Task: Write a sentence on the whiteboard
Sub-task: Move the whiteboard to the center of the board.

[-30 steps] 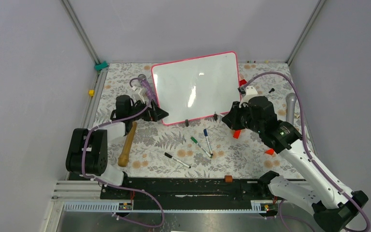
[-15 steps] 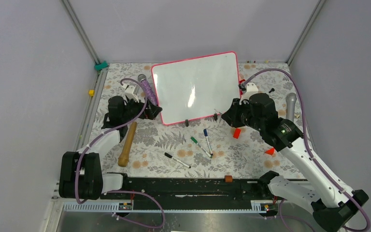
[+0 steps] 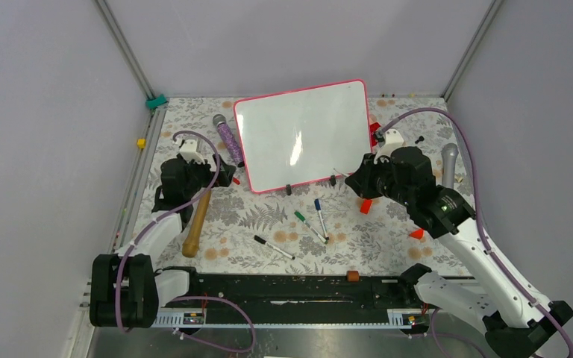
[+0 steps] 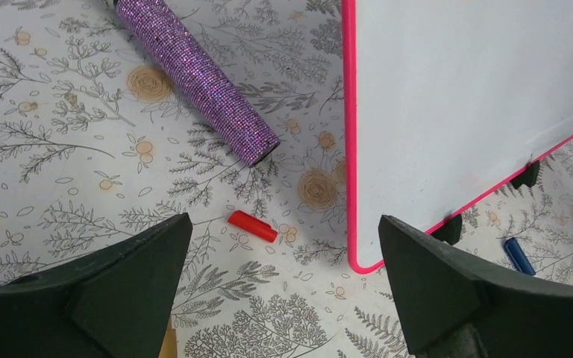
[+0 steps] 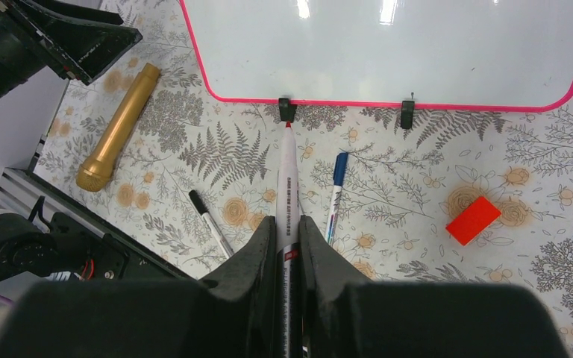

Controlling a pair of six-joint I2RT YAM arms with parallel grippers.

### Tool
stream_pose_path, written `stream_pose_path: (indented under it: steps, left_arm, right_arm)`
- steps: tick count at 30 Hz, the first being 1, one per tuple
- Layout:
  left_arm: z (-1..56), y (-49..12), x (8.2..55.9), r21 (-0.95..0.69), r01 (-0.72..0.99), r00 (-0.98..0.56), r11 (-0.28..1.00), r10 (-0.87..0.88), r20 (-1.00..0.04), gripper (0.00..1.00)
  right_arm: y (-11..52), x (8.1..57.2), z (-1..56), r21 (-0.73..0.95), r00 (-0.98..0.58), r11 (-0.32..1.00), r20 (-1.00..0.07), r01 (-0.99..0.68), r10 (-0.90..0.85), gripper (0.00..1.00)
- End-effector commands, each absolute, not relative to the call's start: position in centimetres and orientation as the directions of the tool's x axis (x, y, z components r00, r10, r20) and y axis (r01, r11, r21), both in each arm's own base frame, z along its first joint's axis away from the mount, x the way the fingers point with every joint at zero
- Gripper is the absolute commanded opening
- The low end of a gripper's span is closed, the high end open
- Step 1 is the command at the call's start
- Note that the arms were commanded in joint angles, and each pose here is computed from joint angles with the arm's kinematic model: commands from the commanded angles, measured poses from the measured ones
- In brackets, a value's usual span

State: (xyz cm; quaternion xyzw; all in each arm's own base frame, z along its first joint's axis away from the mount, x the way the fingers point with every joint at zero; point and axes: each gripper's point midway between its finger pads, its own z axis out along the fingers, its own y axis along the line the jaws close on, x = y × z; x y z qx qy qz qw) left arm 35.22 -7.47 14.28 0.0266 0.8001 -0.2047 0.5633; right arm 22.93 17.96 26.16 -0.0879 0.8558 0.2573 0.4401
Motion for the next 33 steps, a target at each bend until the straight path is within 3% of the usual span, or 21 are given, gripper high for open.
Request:
stream_pose_path:
  steps: [1,8,13,16,19,20,21,22,29,33]
  left_arm:
    - [15.9,-6.9,35.8,-0.255,0.283,-0.295,0.925,-0.170,-0.940,0.99]
    - [15.2,-8.1,36.0,-0.310,0.319,-0.350,0.896,-0.193,-0.917,0.97]
    - [15.9,-7.2,34.8,-0.295,0.286,-0.269,0.912,-0.219,-0.938,0.95]
    - [16.0,-6.5,34.9,-0.307,0.237,-0.247,0.922,-0.249,-0.937,0.84]
    - [16.0,-6.7,34.9,-0.308,0.249,-0.255,0.918,-0.245,-0.935,0.84]
    - [16.0,-6.6,35.0,-0.307,0.244,-0.254,0.920,-0.245,-0.936,0.84]
    - [15.9,-6.3,35.0,-0.311,0.222,-0.254,0.924,-0.253,-0.933,0.94]
    - [15.7,-5.7,35.2,-0.318,0.180,-0.254,0.931,-0.268,-0.929,0.98]
    - [14.0,1.8,34.3,-0.396,-0.322,-0.149,0.860,-0.459,-0.876,0.99]
    - [15.0,-0.9,34.9,-0.411,-0.143,-0.158,0.900,-0.431,-0.888,0.99]
  right_arm:
    - [17.4,23.0,27.3,0.344,-0.556,0.856,-0.827,-0.386,0.082,0.00]
    - [17.8,23.3,26.9,0.354,-0.557,0.851,-0.826,-0.389,0.089,0.00]
    - [18.3,23.9,27.6,0.357,-0.553,0.847,-0.828,-0.395,0.091,0.00]
    - [18.7,24.6,28.4,0.357,-0.544,0.845,-0.833,-0.398,0.095,0.00]
    - [19.3,25.1,28.9,0.365,-0.542,0.838,-0.834,-0.407,0.100,0.00]
    - [19.5,25.2,29.1,0.369,-0.544,0.835,-0.833,-0.408,0.103,0.00]
    - [19.7,25.3,29.2,0.373,-0.545,0.832,-0.832,-0.410,0.104,0.00]
    - [19.8,25.4,29.3,0.376,-0.546,0.831,-0.831,-0.411,0.106,0.00]
    - [19.8,25.5,29.4,0.378,-0.546,0.832,-0.830,-0.406,0.111,0.00]
    - [19.6,25.6,29.4,0.370,-0.541,0.837,-0.834,-0.403,0.108,0.00]
